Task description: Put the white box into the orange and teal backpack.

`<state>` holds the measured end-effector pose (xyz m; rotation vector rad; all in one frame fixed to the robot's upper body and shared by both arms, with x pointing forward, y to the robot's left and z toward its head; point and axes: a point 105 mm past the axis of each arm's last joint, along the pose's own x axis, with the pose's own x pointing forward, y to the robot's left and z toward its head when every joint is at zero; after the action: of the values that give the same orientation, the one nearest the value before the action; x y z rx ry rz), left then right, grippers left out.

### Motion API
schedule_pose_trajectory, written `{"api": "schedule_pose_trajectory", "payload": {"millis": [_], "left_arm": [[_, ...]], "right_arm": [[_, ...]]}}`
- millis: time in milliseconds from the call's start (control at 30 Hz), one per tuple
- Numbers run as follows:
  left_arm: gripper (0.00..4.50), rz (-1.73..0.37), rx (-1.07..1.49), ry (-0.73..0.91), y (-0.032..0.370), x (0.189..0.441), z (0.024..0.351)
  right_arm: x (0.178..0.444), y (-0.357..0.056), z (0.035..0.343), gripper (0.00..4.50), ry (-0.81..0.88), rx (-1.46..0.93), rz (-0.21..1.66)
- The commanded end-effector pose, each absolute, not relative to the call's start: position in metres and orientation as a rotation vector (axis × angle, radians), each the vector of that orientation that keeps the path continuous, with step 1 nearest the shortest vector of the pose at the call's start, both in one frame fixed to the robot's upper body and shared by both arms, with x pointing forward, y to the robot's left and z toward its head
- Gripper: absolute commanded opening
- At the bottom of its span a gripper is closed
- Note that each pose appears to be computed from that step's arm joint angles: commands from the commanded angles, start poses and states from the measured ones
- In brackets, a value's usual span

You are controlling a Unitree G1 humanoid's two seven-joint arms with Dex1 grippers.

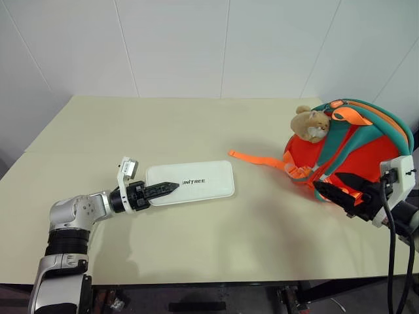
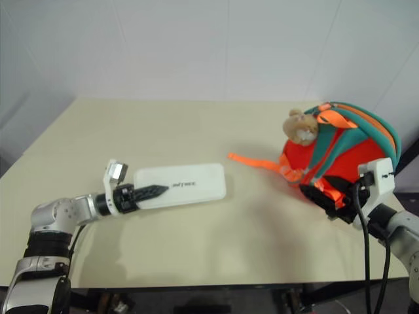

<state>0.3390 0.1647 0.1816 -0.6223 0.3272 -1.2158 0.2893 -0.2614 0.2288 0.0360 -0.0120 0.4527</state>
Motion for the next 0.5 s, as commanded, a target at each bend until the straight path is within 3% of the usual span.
{"api": "schedule_pose_trajectory", "payload": {"millis": [33, 500], "left_arm": [[1.31, -1.267, -0.593, 0.267, 0.160, 0.336, 0.196], [1.31, -1.222, -0.602, 0.230, 0.167, 0.330, 0.197]], "right_arm": [[0.305, -0.271, 0.247, 4.50, -0.088, -0.023, 0.405], [0.356, -0.267, 0.263, 4.50, -0.209, 0.038, 0.383]]}}
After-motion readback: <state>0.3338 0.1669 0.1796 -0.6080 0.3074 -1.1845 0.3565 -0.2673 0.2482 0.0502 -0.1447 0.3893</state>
